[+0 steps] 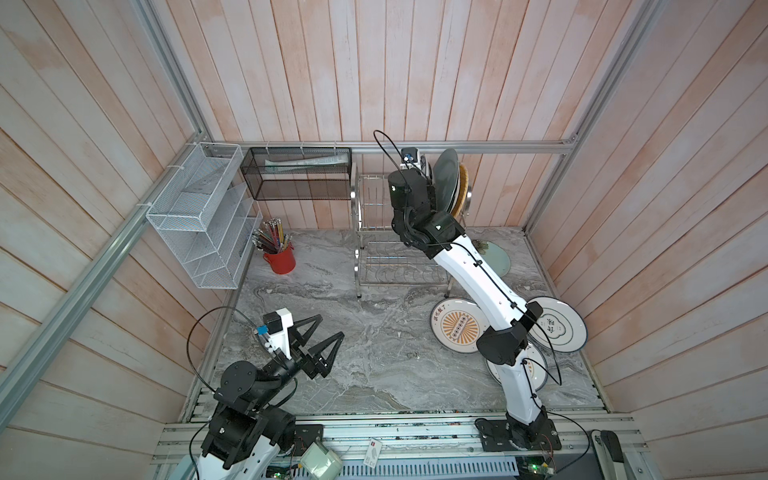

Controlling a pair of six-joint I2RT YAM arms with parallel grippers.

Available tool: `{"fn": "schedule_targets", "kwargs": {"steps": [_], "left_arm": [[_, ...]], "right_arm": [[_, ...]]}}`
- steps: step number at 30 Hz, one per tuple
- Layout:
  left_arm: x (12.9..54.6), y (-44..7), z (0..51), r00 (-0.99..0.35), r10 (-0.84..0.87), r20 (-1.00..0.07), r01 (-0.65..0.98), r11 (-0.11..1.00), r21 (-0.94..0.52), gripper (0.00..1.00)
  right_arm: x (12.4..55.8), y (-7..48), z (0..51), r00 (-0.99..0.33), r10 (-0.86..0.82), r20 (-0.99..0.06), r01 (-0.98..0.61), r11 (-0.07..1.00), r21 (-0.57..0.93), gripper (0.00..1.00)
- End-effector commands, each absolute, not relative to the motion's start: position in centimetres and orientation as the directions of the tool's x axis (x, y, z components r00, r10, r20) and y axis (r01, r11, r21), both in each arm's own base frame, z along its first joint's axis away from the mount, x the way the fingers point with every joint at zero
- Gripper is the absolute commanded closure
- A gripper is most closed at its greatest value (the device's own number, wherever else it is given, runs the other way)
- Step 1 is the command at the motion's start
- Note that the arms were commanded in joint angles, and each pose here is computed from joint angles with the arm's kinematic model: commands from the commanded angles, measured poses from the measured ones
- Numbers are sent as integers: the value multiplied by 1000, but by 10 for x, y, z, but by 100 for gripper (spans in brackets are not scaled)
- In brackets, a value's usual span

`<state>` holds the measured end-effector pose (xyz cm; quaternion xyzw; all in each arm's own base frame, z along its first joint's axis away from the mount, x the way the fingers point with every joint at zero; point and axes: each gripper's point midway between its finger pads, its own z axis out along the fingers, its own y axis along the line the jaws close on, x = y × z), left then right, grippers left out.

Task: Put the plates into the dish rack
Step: 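Open the right gripper and withdraw it from the rack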

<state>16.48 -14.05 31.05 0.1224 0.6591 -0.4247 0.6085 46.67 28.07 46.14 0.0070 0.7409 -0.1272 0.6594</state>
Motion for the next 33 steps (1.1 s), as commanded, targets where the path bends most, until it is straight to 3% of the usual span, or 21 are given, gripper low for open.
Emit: {"fn": "schedule_targets", "kwargs": {"steps": [1, 9, 13, 21, 28, 33], "left_arm": [[165, -142, 309, -238, -358, -903, 681, 601, -418, 0], [165, -142, 309, -238, -358, -903, 680, 603, -418, 0], [165, -141, 310, -237, -359, -903, 680, 603, -418, 0], [164, -141, 310, -238, -361, -902, 680, 601, -419, 0], [163, -142, 310, -242, -359, -901, 684, 596, -421, 0], [162, -143, 311, -243, -360, -901, 690, 589, -421, 0]], "right_arm": [[451, 273, 485, -109, -115, -987, 133, 983, -129, 58], [426, 270, 510, -103, -43, -994, 2, 999, -44, 48], [405, 262, 526, -100, -8, -995, -82, 997, 1, 37], [355, 198, 539, -65, 115, -991, -135, 983, 123, 19], [331, 99, 489, -85, 322, -943, -49, 944, 327, 12], [338, 42, 404, -191, 463, -866, 39, 885, 464, 11]]}}
